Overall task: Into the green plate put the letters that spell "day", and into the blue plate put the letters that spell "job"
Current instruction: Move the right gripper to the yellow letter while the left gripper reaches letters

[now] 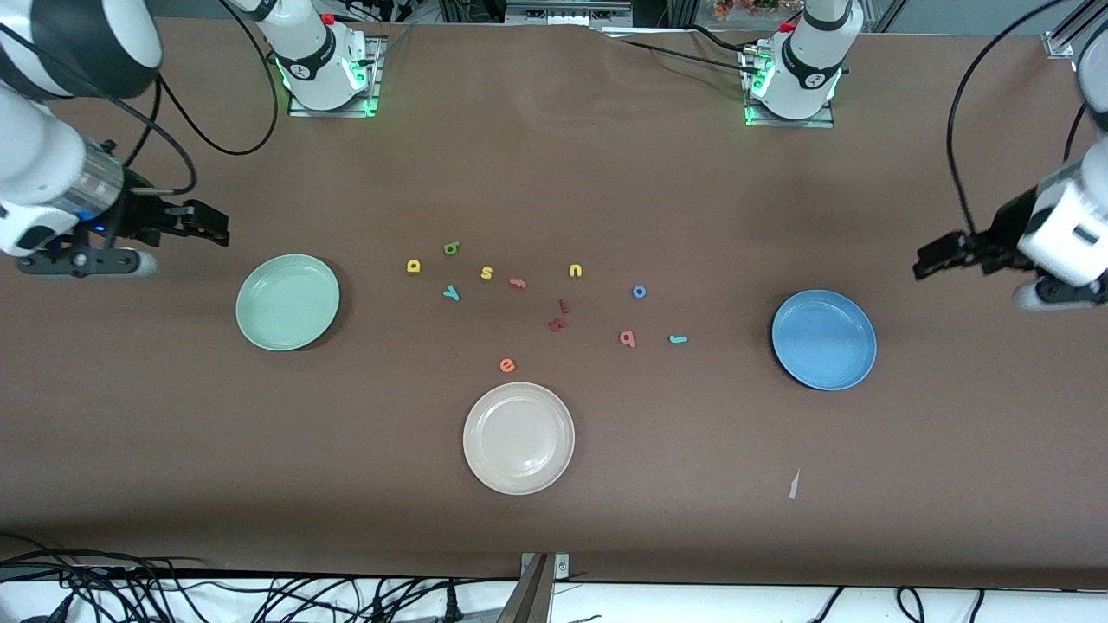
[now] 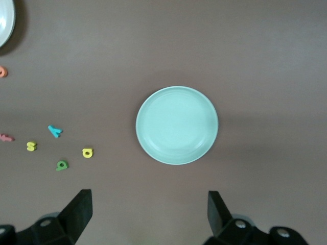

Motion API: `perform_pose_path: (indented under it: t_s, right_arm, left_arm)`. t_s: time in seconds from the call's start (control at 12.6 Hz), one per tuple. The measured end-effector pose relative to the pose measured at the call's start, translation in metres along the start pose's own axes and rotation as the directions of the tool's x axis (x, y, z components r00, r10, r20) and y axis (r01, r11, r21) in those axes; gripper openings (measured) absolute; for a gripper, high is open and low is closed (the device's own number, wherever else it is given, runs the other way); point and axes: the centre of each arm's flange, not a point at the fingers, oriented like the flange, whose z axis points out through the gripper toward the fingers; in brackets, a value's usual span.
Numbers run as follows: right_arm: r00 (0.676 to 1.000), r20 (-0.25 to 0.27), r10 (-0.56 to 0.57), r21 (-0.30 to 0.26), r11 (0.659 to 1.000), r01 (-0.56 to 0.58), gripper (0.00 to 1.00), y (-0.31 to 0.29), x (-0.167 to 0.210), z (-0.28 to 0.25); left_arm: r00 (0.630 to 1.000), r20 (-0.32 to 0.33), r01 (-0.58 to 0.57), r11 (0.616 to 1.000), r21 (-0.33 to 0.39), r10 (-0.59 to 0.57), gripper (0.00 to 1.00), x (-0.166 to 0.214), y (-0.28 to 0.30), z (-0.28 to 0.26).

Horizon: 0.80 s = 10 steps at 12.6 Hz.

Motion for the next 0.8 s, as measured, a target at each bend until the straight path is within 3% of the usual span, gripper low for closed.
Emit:
perform_pose_path:
  t_s: [0.16, 0.4, 0.56, 0.8]
  right_arm:
    - [0.999, 0.047, 0.001, -0.013, 1.0, -0.001, 1.0, -0.037, 0.003, 0.023]
    - [0.993, 0.117, 0.009, -0.046, 0.999, -0.003, 1.0, -0.093, -0.005, 0.063]
    - [0.988, 0.153, 0.003, -0.061, 0.998, 0.007, 1.0, -0.11, -0.014, 0.098]
    - [0.989, 0.148, 0.01, -0.065, 0.998, -0.001, 1.0, -0.125, -0.029, 0.161]
  left_arm:
    - [0.999, 0.035, -0.039, 0.999, 0.001, 0.039, 1.0, 0.023, 0.026, 0.045]
    - [0.985, 0.103, -0.14, 0.99, 0.008, 0.138, 1.0, 0.026, 0.104, 0.107]
    - [0.991, 0.079, -0.11, 0.994, 0.014, 0.108, 1.0, 0.023, 0.167, 0.15]
    - [1.0, 0.013, -0.027, 1.0, -0.001, 0.027, 1.0, 0.013, 0.247, 0.218]
